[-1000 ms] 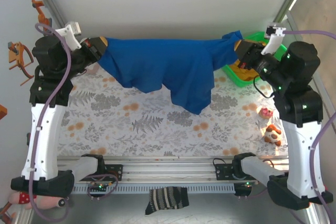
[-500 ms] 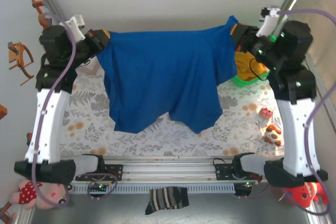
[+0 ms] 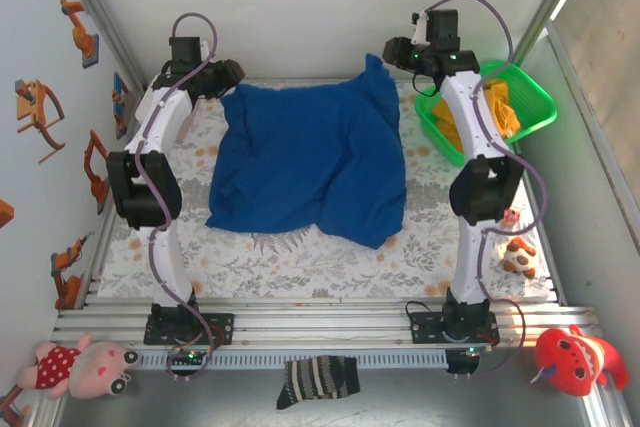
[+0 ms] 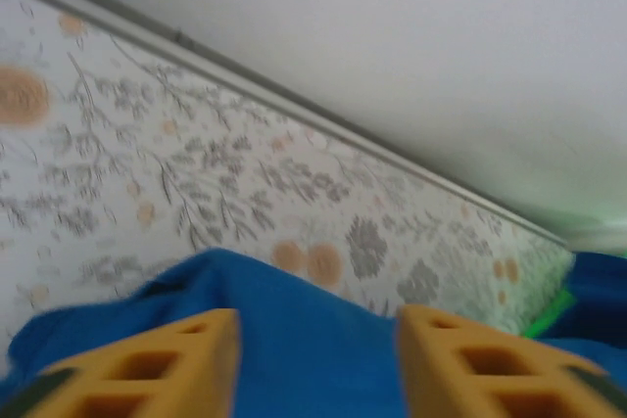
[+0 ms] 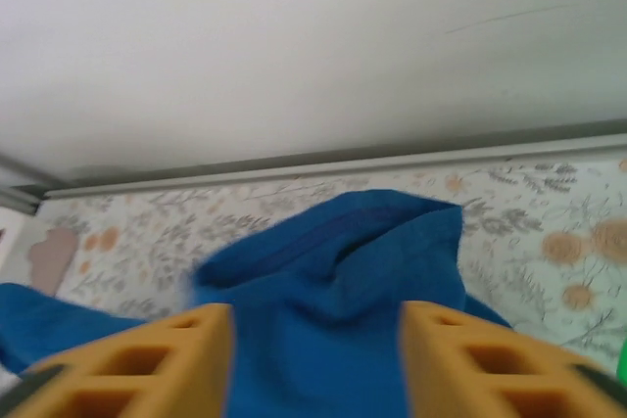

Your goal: Fold the inside-out t-shirt

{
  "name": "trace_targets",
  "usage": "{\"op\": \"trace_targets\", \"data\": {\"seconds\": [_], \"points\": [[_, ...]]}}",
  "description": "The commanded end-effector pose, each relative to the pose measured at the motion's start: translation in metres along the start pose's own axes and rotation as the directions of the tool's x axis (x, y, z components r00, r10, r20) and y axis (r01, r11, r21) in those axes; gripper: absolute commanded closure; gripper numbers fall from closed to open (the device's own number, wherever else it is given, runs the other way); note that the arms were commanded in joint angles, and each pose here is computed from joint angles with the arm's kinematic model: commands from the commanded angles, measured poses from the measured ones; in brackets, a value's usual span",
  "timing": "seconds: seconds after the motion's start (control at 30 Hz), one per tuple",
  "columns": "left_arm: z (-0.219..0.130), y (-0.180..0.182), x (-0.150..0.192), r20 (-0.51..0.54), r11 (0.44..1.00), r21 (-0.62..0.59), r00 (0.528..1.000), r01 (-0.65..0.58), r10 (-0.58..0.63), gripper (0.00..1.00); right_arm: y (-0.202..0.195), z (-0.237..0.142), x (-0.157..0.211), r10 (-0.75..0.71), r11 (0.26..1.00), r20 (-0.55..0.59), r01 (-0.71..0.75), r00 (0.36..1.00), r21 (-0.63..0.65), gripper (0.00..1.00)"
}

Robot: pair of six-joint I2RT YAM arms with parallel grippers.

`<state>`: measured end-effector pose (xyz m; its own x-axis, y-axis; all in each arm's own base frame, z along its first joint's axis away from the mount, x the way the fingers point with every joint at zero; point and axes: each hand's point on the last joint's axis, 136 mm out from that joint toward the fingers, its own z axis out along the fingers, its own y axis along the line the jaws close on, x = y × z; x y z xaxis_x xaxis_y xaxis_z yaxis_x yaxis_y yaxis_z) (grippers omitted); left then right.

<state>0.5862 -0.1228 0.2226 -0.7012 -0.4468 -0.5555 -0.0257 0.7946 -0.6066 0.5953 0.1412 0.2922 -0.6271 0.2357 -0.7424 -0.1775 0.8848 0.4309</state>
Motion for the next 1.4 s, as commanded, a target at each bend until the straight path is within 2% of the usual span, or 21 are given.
{"op": "trace_targets", "data": {"seconds": [0.0, 0.1, 0.23, 0.33, 0.43, 0.6, 0.77, 0.9, 1.07, 1.37], "points": [[-0.029, -0.013, -0.041, 0.096, 0.999, 0.000, 0.994, -0.043, 0.043, 0.35, 0.015, -0.039, -0.027, 0.002, 1.000, 0.054, -0.002, 0.999, -0.009, 0.44], [-0.045, -0.014, -0.040, 0.101, 0.999, -0.016, 0.994, -0.044, 0.046, 0.27, 0.021, -0.058, -0.011, 0.044, 0.998, 0.036, -0.042, 0.998, -0.038, 0.44], [-0.072, -0.004, -0.009, 0.052, 0.998, -0.060, 0.998, -0.017, 0.020, 0.26, 0.020, -0.093, 0.035, 0.116, 0.992, 0.000, -0.116, 0.993, -0.040, 0.46], [-0.098, 0.018, 0.037, 0.003, 0.991, -0.131, 1.000, 0.026, -0.026, 0.26, 0.013, -0.117, 0.093, 0.163, 0.986, -0.062, -0.164, 0.985, -0.003, 0.46], [-0.125, 0.051, 0.096, -0.044, 0.971, -0.234, 0.997, 0.049, -0.061, 0.26, 0.007, -0.139, 0.160, 0.174, 0.983, -0.150, -0.164, 0.973, 0.077, 0.45], [-0.171, 0.102, 0.188, -0.136, 0.886, -0.461, 0.990, -0.045, -0.020, 0.27, -0.004, -0.171, 0.265, 0.210, 0.967, -0.302, -0.151, 0.930, 0.208, 0.42], [-0.186, 0.138, 0.238, -0.200, 0.803, -0.584, 0.980, -0.119, -0.001, 0.35, -0.010, -0.185, 0.331, 0.273, 0.946, -0.377, -0.176, 0.885, 0.272, 0.40], [-0.178, 0.154, 0.251, -0.267, 0.721, -0.651, 0.961, -0.236, 0.074, 0.38, -0.016, -0.184, 0.359, 0.311, 0.934, -0.413, -0.194, 0.856, 0.300, 0.40], [-0.161, 0.151, 0.251, -0.338, 0.638, -0.672, 0.922, -0.377, 0.188, 0.39, -0.016, -0.185, 0.363, 0.311, 0.934, -0.426, -0.190, 0.850, 0.302, 0.39], [-0.137, 0.167, 0.260, -0.424, 0.534, -0.698, 0.876, -0.477, 0.230, 0.42, -0.016, -0.182, 0.368, 0.314, 0.936, -0.433, -0.199, 0.845, 0.290, 0.39]]}}
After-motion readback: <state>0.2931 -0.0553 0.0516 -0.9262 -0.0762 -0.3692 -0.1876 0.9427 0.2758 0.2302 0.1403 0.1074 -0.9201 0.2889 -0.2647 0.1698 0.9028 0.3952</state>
